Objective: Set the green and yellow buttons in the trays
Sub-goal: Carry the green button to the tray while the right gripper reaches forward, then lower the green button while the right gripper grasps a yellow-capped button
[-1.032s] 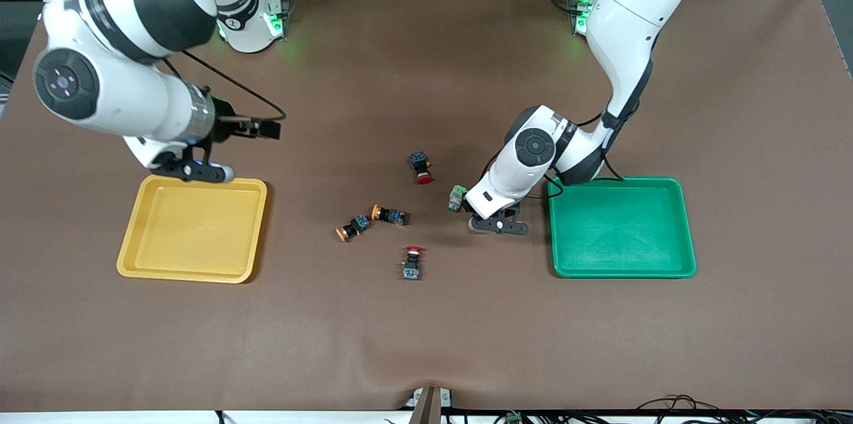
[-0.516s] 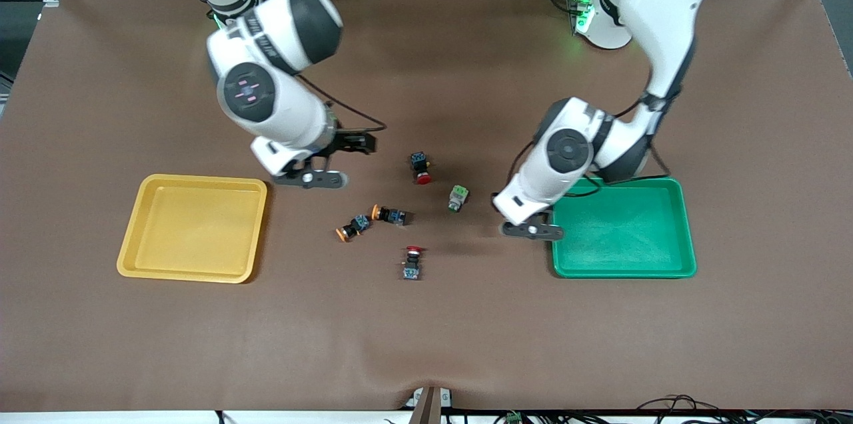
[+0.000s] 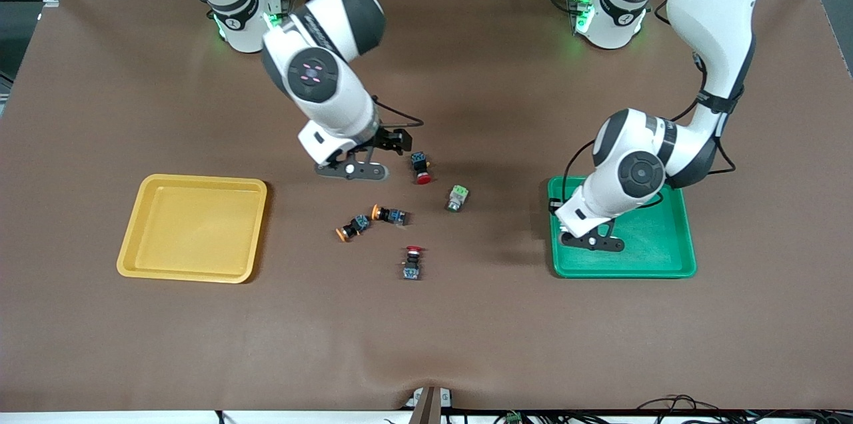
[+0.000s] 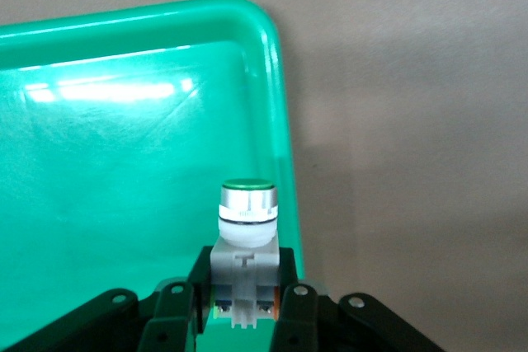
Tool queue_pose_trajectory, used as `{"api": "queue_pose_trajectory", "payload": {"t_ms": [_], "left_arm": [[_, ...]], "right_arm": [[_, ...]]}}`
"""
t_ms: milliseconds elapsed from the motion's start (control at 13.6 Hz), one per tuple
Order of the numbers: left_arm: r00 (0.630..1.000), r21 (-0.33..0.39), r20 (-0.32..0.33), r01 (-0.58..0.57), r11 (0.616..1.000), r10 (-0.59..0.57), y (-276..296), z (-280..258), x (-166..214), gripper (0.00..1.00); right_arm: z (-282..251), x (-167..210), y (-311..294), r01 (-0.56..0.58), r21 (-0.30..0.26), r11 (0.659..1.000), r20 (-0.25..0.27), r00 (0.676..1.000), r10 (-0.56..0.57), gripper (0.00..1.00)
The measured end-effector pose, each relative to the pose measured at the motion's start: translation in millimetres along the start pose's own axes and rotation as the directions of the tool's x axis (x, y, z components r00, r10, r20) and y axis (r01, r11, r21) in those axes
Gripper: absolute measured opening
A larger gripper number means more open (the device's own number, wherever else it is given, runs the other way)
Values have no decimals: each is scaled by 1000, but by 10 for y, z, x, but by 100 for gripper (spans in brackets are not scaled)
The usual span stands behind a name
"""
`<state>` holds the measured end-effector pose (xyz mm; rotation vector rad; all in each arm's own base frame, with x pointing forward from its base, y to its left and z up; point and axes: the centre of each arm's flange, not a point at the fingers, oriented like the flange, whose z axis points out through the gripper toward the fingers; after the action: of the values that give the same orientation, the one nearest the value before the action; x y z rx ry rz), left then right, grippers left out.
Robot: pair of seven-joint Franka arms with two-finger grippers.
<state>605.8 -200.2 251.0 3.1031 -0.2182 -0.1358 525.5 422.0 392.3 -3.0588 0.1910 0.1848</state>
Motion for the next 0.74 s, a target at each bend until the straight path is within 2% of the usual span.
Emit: {"api": "queue_pose_trajectory", "payload": {"t_ms": [147, 368, 589, 737], "left_arm": [[1000, 1, 13, 11, 1000, -11, -77, 60, -20, 34], [999, -3, 40, 33, 999, -33, -341, 223, -12, 34], [998, -8, 54, 42, 999, -41, -429, 362, -8, 34], [998, -11, 51, 42, 999, -41, -429, 424, 0, 34]], "right_arm": [[230, 25, -99, 22, -35, 999, -52, 998, -23, 100], [594, -2, -204, 122, -188, 975, -139, 979, -149, 100], [1080, 32, -340, 223, -283, 933, -214, 933, -288, 100], [1346, 115, -362, 280, -304, 911, -244, 901, -359, 100]]}}
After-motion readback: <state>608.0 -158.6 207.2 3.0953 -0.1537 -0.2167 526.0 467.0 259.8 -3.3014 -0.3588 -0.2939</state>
